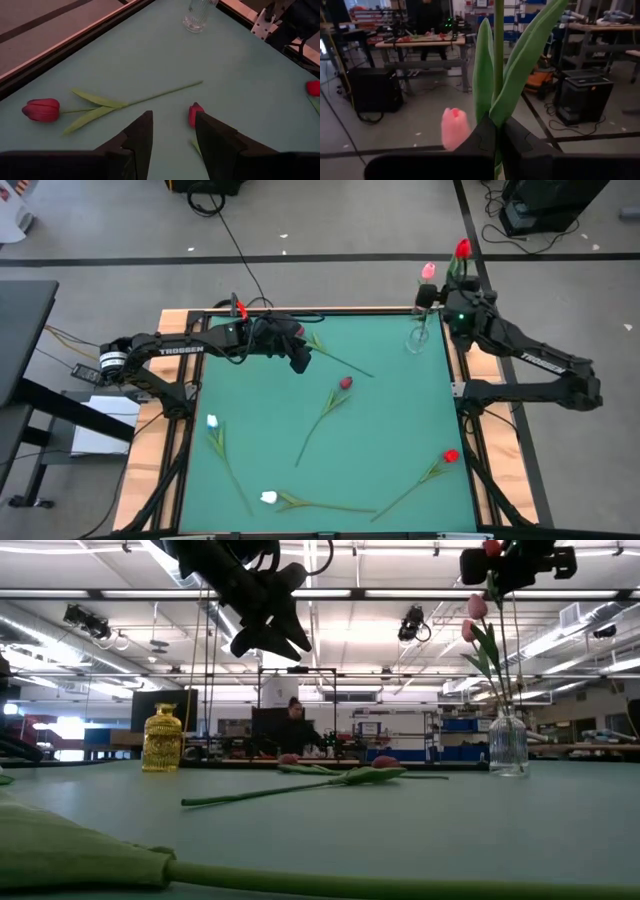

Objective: Sort flowers into vase by color
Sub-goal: Put the top red flower into the transparent vase

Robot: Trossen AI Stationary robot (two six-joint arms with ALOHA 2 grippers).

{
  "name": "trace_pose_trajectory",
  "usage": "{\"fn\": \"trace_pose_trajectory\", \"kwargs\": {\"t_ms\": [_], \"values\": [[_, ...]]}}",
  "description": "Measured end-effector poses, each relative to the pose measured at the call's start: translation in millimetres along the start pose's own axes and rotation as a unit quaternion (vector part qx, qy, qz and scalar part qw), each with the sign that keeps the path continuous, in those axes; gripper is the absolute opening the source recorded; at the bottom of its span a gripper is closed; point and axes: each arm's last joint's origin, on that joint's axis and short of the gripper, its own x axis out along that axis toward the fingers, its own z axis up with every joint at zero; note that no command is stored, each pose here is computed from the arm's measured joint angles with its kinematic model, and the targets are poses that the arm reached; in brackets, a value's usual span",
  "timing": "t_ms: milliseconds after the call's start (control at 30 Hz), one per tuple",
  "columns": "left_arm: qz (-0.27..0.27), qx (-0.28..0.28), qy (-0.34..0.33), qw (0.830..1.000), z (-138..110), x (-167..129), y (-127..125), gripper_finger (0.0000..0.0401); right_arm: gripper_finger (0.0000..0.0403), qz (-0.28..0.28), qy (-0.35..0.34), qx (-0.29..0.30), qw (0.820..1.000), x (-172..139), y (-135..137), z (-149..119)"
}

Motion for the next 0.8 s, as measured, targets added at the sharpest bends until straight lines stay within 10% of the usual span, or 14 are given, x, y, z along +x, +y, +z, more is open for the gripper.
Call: {"fn": "trace_pose_trajectory", "kwargs": {"t_ms": [400,800], "values": [[0.0,0.0,0.0,1.0,-0.1,0.0,0.1,0.0153,0.0021,0.009,0.033,-0.027,0.999,9.9,19.4,-17.7],[0.007,-0.002,-0.002,1.0,0.9,0.2,2.7,0.0153,0.0154,0.032,0.183,0.031,0.982,13.6,-4.9,-39.8]]}}
